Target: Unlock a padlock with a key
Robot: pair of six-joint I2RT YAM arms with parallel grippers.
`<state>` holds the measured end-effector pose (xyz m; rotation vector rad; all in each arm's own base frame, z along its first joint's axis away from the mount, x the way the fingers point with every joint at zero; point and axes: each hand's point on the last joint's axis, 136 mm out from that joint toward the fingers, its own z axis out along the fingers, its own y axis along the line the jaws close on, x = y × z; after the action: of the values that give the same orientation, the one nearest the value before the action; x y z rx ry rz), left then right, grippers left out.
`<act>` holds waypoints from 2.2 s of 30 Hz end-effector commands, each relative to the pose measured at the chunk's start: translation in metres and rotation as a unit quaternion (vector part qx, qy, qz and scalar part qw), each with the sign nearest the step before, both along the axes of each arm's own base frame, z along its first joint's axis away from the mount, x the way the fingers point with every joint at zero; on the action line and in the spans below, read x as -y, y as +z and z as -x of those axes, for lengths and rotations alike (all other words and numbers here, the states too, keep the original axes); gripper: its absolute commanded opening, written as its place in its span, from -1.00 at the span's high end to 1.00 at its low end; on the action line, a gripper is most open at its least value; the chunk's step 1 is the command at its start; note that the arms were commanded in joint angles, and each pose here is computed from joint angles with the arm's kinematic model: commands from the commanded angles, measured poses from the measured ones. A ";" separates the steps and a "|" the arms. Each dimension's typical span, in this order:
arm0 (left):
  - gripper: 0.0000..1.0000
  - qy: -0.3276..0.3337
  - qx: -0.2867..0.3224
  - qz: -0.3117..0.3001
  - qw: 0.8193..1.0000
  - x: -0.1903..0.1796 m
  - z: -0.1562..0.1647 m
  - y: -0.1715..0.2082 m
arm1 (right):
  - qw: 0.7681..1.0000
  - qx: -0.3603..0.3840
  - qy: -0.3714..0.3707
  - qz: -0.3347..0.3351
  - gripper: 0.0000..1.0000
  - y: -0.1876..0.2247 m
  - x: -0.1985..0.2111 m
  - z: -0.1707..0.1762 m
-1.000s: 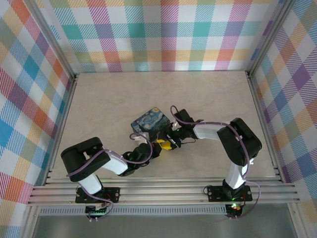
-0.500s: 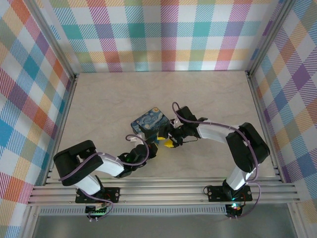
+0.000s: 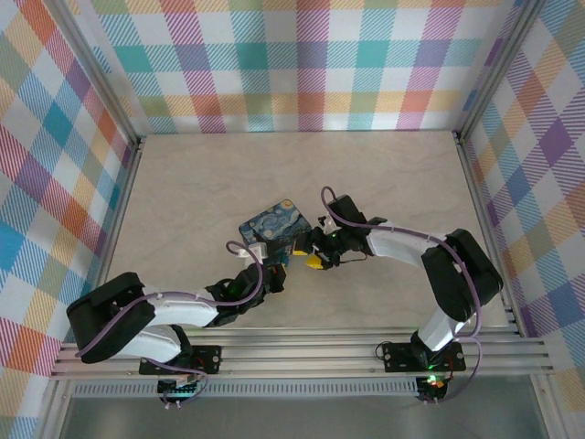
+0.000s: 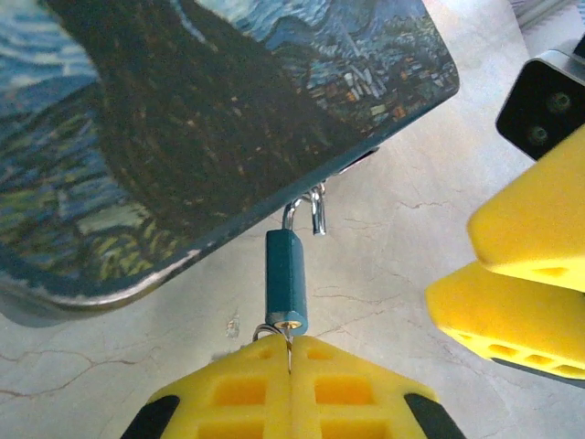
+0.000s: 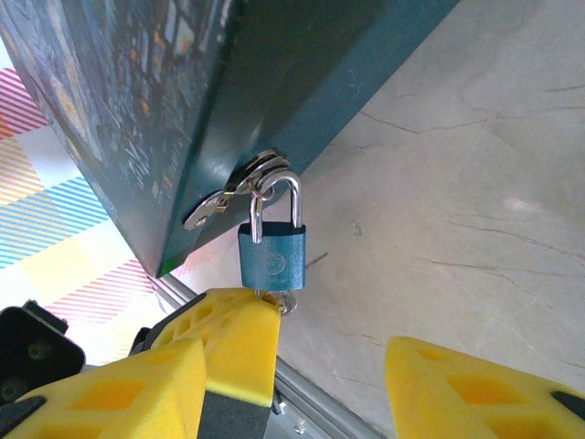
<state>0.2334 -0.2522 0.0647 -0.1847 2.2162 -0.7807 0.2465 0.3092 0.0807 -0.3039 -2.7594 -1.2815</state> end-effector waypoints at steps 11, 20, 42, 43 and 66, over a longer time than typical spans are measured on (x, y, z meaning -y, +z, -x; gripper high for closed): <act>1.00 -0.088 0.051 -0.111 0.989 0.001 0.006 0.019 | 0.999 -0.020 -0.008 -0.026 -0.08 -0.002 -0.006 0.000; 1.00 -0.165 0.077 -0.185 0.966 0.009 0.008 0.027 | 0.999 -0.025 -0.009 -0.034 -0.09 0.000 -0.008 0.000; 1.00 -0.252 0.146 -0.231 0.929 0.018 0.015 0.030 | 0.997 -0.061 -0.013 -0.047 -0.10 0.004 -0.010 0.007; 1.00 -0.261 0.154 -0.234 0.924 0.020 0.016 0.032 | 0.997 -0.063 -0.013 -0.048 -0.11 0.005 -0.011 0.007; 1.00 -0.308 0.214 -0.321 0.870 0.021 0.009 0.038 | 0.993 -0.105 0.000 -0.046 -0.04 0.003 -0.015 0.015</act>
<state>0.2149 -0.2660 0.0827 1.0082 2.0245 -0.2954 0.2292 0.3188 0.0778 -0.4286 -2.5360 -1.2768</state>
